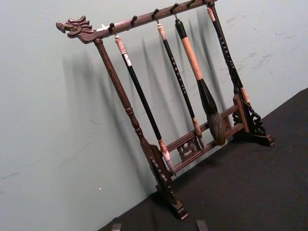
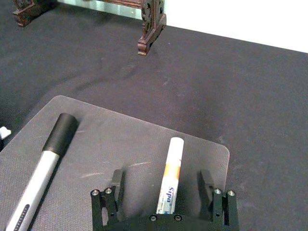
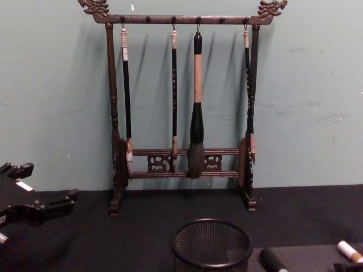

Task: Pick up the water-based marker from the table and place it into the pen holder.

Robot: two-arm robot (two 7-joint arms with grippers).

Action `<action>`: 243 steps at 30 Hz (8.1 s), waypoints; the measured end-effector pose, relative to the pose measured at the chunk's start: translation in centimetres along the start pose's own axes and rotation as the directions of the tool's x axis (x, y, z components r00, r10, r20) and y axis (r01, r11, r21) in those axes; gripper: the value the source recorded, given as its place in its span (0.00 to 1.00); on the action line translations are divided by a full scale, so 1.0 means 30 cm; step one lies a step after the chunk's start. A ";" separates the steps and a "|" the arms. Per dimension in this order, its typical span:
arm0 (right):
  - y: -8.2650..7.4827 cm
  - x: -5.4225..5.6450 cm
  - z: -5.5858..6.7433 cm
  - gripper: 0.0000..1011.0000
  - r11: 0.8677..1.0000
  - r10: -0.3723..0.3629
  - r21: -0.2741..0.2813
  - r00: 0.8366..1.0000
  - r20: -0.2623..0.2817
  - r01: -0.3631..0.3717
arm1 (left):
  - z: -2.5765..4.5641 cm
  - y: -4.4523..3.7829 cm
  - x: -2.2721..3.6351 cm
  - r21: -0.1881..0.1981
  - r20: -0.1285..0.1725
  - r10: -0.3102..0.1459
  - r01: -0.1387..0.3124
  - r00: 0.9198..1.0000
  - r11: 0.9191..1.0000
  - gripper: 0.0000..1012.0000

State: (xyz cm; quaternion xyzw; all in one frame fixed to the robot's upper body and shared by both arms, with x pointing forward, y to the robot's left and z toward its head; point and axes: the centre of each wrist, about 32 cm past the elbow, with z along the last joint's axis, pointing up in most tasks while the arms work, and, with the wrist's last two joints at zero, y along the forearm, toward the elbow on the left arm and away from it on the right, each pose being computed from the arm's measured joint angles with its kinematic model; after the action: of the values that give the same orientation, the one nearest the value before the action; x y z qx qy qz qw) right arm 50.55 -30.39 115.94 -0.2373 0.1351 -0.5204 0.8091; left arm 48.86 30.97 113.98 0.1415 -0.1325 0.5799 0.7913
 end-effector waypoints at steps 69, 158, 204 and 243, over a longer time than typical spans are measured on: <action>-0.060 -0.018 0.014 0.18 0.972 0.044 0.227 0.997 0.065 -0.058 | 0.000 0.000 0.000 0.000 0.000 0.000 0.000 1.000 1.000 0.99; 0.242 -0.314 0.044 0.18 0.644 0.508 0.550 0.834 0.213 -0.532 | 0.000 0.000 0.000 0.000 0.000 0.000 0.000 1.000 1.000 0.99; 0.246 -0.312 0.043 0.96 0.647 0.501 0.547 0.837 0.221 -0.531 | 0.000 0.000 0.000 0.000 0.000 0.000 0.000 1.000 1.000 0.99; 0.011 -0.188 0.078 0.99 0.883 0.239 0.386 0.963 0.122 -0.268 | 0.000 0.000 0.000 0.000 0.000 0.000 0.000 1.000 1.000 0.99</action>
State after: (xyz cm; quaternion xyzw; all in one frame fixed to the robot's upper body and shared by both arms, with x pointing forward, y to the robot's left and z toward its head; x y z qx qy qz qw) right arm 49.52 -24.60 117.62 -0.0658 0.0273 -0.4180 0.9056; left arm 48.86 30.97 113.98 0.1415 -0.1325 0.5799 0.7913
